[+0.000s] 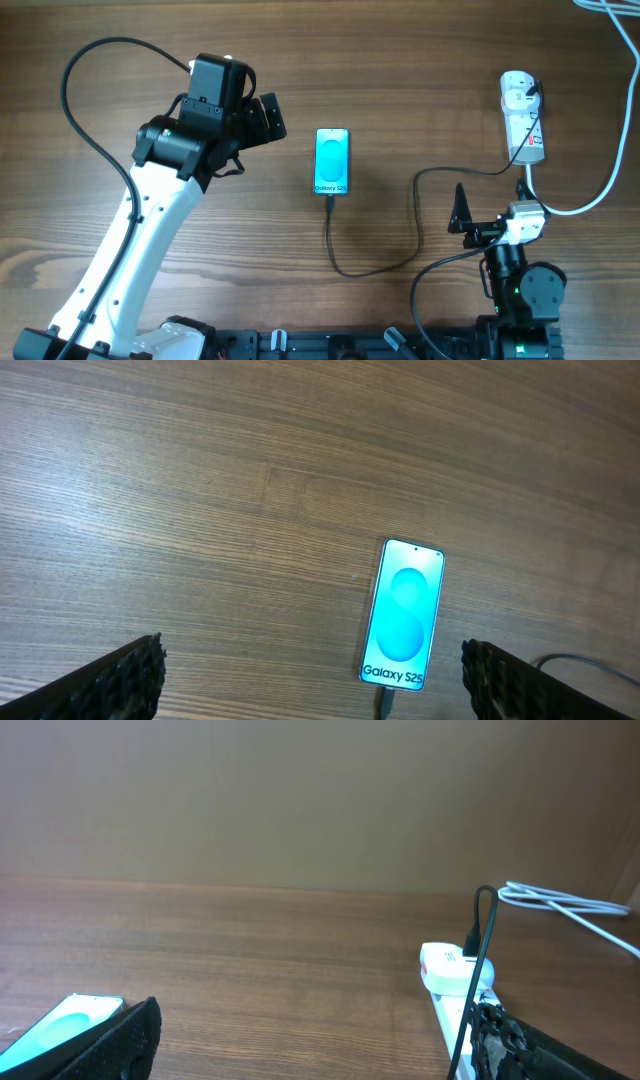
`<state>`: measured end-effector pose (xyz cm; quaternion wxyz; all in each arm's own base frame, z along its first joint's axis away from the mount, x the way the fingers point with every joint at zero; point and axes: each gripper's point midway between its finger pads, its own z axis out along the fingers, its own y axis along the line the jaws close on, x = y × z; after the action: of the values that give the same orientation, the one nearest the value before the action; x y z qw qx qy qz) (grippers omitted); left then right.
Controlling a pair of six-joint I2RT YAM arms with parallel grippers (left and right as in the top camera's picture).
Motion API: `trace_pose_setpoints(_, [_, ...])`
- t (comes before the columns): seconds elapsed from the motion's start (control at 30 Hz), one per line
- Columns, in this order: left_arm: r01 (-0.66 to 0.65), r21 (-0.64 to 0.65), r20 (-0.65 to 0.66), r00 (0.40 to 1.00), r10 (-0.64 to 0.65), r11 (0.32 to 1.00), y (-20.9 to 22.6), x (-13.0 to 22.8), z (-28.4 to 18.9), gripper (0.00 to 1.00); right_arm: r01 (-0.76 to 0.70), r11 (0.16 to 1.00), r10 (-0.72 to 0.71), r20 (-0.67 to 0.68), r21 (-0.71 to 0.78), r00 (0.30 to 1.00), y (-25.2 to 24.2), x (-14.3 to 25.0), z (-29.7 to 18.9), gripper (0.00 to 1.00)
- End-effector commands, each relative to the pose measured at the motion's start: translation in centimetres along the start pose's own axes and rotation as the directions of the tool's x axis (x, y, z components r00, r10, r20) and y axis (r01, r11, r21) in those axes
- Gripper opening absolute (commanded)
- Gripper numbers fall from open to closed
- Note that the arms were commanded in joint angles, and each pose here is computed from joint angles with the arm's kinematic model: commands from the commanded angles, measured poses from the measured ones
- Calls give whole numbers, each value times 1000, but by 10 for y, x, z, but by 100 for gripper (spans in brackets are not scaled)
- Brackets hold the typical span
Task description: Plug charger to phone and switch on socket
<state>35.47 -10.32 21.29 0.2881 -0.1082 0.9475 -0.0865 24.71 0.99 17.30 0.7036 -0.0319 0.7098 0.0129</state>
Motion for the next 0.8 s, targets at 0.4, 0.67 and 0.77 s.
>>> trace_pose_setpoints(0.4, [13,-12,11,1000,-13,1000,4,-2,-1,100,-8,1000,8,11,3,1000,0,-2,-1,100])
trace_pose_setpoints(0.67, [13,-12,11,1000,-13,1000,4,-2,-1,100,-7,1000,7,11,3,1000,0,-2,-1,100])
trace_pose_setpoints(0.77, [-63,-62,30,997,65,996,13,-5,-5,100,-8,1000,8,11,3,1000,0,-2,-1,100])
